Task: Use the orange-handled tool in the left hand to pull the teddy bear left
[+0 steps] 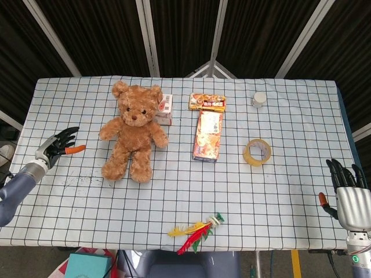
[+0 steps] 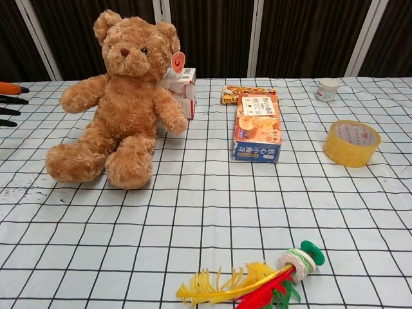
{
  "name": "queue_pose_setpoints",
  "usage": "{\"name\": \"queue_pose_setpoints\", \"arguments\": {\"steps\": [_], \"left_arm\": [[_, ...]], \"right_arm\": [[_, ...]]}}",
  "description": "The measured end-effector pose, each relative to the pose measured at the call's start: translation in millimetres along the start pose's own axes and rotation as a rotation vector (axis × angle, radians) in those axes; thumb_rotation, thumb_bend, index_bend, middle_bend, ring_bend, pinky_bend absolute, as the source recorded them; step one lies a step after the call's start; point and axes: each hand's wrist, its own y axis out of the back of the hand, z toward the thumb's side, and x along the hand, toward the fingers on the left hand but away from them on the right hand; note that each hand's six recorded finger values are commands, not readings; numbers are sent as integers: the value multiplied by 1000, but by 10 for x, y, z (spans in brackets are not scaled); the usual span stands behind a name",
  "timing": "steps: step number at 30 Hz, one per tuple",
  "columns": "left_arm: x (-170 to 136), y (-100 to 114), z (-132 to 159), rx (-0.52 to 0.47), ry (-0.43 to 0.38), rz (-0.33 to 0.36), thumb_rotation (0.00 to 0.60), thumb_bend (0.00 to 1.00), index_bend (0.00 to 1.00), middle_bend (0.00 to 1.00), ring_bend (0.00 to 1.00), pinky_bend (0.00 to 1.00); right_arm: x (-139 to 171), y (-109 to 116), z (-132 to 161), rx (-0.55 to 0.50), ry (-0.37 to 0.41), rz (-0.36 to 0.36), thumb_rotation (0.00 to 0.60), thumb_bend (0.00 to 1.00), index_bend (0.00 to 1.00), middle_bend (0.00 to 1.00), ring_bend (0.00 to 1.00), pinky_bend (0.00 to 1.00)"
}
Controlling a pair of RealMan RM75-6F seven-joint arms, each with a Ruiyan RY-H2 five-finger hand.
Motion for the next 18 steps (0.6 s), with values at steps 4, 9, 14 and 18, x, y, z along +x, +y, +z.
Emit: {"name": "queue_pose_setpoints", "arguments": {"steps": [4, 9, 14, 18], "left_arm": [[85, -77, 46, -30, -6, -9, 600, 159, 146, 30, 0, 28], [221, -257, 125, -40, -11, -42, 600, 159, 145, 26, 0, 28], [361, -374, 164, -28, -11, -53, 600, 159, 145, 31, 0, 28], [443, -425, 165, -41, -11, -51, 600, 159, 147, 58, 0, 30]], "right_arm": [[7, -20, -19, -1, -5, 8, 600, 367, 31, 116, 193, 75], [5, -48, -73, -4, -20, 18, 600, 367, 31, 116, 193, 75], [-13, -47, -103, -12, -27, 18, 600, 367, 31, 116, 193, 75], [-17, -41, -121, -18, -32, 16, 600, 367, 31, 116, 193, 75]]}}
